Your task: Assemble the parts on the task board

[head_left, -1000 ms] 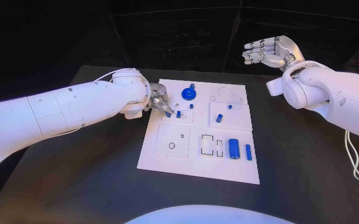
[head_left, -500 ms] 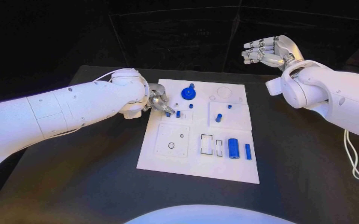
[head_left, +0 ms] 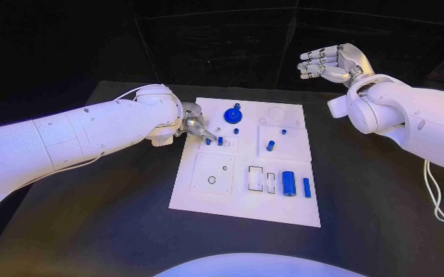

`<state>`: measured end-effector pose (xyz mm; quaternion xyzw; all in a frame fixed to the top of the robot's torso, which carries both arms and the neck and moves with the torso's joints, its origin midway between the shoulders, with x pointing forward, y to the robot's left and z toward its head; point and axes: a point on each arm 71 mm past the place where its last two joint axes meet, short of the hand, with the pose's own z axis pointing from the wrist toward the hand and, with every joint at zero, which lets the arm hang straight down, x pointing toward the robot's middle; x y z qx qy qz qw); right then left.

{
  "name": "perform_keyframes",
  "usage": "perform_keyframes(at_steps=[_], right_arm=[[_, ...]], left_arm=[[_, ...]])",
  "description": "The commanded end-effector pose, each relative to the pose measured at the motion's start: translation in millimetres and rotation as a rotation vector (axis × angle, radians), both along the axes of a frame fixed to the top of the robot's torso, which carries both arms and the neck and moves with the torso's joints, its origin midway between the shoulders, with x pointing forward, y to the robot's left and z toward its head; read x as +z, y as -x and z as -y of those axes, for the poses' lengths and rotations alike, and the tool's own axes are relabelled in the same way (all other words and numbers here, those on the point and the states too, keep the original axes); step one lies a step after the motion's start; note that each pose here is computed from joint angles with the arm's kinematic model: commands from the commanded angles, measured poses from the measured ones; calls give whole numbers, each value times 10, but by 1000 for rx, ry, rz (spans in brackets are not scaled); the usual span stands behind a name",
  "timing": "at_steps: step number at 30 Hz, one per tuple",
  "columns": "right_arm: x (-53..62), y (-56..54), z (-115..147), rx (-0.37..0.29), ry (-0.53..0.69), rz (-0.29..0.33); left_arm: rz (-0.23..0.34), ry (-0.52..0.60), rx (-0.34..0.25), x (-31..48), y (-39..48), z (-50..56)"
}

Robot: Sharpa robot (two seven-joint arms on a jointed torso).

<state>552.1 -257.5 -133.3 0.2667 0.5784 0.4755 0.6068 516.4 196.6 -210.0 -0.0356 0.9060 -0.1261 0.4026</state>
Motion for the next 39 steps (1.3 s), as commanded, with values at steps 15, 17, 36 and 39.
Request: perform_keyframes(at_steps=[15,17,36,39], right_arm=[[13,-9,-21,6,-5,3],[13,-10,-17,5,-4,3],[11,-12,-33,7,-5,1],[11,-12,-37,8,-5,1]], left_arm=[[119,354,164,128,-86,-44],[136,392,157,147,-93,-32],[438,449,-232,138,-32,404],[450,406,-274,103,-20,479]])
